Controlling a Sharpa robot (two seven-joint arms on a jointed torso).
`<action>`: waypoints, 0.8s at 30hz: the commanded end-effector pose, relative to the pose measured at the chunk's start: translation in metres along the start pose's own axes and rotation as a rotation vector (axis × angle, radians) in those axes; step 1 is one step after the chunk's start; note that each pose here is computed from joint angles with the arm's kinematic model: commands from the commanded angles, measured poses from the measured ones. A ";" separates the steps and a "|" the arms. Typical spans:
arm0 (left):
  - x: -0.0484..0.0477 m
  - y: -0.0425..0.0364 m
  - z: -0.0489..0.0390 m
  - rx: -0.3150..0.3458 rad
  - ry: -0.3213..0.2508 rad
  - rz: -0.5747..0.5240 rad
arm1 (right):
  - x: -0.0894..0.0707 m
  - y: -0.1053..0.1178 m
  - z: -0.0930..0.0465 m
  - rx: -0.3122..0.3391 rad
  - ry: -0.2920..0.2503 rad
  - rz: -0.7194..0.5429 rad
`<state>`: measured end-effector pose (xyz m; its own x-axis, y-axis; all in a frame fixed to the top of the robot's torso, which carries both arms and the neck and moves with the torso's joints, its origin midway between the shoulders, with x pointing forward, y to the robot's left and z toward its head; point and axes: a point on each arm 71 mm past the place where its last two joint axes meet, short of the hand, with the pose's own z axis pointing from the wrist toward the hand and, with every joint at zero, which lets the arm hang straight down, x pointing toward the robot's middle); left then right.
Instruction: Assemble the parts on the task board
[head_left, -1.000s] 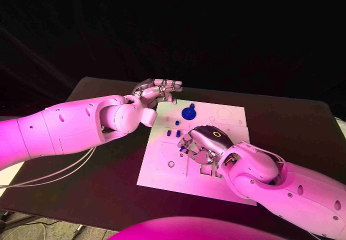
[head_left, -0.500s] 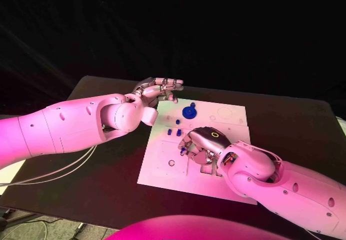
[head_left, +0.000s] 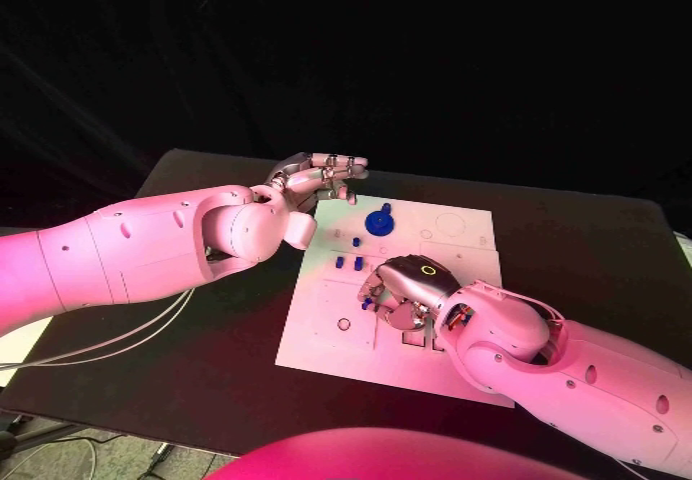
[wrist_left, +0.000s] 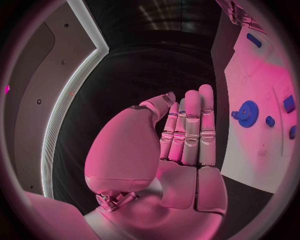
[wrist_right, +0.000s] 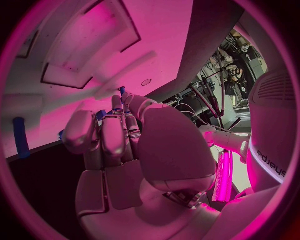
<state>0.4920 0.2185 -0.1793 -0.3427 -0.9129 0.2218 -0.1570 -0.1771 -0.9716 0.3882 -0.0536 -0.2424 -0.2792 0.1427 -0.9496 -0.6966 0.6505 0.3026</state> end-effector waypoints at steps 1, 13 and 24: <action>0.0033 -0.0007 0.0004 0.007 0.025 -0.002 | 0.003 0.000 0.000 0.002 0.029 -0.026; 0.0036 -0.0006 0.0004 0.006 0.028 0.000 | 0.006 -0.001 0.003 0.036 0.034 -0.051; 0.0050 -0.0007 0.0008 0.010 0.039 0.016 | 0.010 0.000 0.004 0.048 0.040 -0.062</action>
<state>0.4919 0.2170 -0.1790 -0.3549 -0.9108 0.2111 -0.1504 -0.1672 -0.9744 0.3876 -0.0465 -0.2466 -0.2632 0.1061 -0.9589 -0.6928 0.6709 0.2644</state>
